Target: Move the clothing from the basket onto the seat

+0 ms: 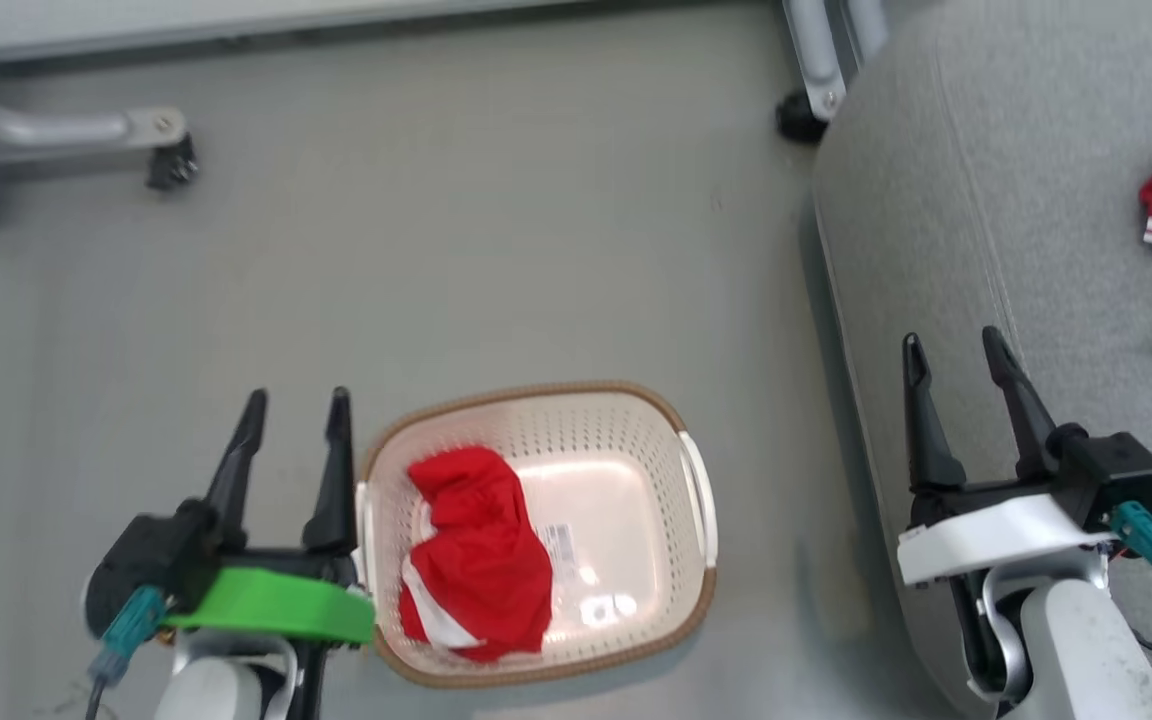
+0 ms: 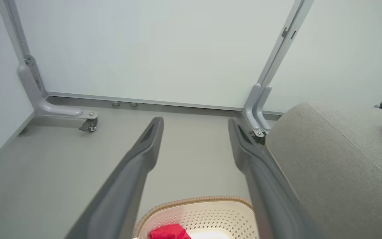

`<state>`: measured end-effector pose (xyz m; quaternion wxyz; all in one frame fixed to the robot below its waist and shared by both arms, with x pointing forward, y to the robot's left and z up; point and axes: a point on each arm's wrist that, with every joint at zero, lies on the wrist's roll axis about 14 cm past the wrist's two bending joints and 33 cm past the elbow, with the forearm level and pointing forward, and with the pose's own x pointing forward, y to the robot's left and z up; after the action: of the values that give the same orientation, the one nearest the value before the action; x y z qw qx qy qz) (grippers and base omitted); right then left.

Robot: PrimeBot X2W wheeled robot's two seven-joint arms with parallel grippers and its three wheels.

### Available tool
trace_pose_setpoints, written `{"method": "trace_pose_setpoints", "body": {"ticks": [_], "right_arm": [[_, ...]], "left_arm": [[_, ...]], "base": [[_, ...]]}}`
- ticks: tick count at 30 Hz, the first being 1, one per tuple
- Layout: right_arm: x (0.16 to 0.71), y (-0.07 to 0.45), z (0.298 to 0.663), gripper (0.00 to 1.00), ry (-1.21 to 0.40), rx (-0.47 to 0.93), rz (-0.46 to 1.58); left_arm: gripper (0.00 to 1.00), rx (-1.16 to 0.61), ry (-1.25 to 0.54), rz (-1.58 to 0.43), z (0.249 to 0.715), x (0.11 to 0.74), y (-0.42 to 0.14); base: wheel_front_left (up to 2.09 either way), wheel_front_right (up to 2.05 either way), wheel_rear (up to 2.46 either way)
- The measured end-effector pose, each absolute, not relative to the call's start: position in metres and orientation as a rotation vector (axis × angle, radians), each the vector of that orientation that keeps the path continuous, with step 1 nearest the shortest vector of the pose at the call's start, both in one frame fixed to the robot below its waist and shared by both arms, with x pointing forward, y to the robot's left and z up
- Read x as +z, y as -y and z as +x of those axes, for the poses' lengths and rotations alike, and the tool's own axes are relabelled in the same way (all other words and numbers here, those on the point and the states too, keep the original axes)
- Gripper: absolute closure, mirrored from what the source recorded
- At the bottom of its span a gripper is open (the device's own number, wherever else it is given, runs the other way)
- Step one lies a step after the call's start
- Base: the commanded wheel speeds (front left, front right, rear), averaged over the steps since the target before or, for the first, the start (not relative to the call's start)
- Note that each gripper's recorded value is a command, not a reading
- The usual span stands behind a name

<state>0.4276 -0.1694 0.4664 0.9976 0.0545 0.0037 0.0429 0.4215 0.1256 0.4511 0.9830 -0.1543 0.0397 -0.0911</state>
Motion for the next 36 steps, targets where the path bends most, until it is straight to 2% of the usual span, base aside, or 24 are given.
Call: {"method": "trace_pose_setpoints", "body": {"ticks": [7,11,15,23,36], "right_arm": [[0.516,0.127,0.398,0.0,0.117,0.217,0.105],[0.538,0.119,0.381,0.0,0.178,0.247,0.103],[0.536,0.114,0.361,0.0,0.17,0.263,0.128],[0.533,0.118,0.34,0.0,0.162,0.253,0.133],[0.536,0.123,0.336,0.0,0.172,0.236,0.139]], "left_arm": [[0.0,-0.037,0.063,-0.243,0.365,0.497,-0.177],[0.0,-0.024,0.114,-0.213,0.339,0.514,-0.184],[0.0,-0.018,0.111,-0.217,0.317,0.512,-0.185],[0.0,-0.033,0.118,-0.18,0.299,0.513,-0.181],[0.0,-0.048,0.121,-0.184,0.298,0.513,-0.177]], "base": [[0.0,0.0,0.0],[0.0,0.0,0.0],[0.0,0.0,0.0],[0.0,0.0,0.0],[0.0,0.0,0.0]]}}
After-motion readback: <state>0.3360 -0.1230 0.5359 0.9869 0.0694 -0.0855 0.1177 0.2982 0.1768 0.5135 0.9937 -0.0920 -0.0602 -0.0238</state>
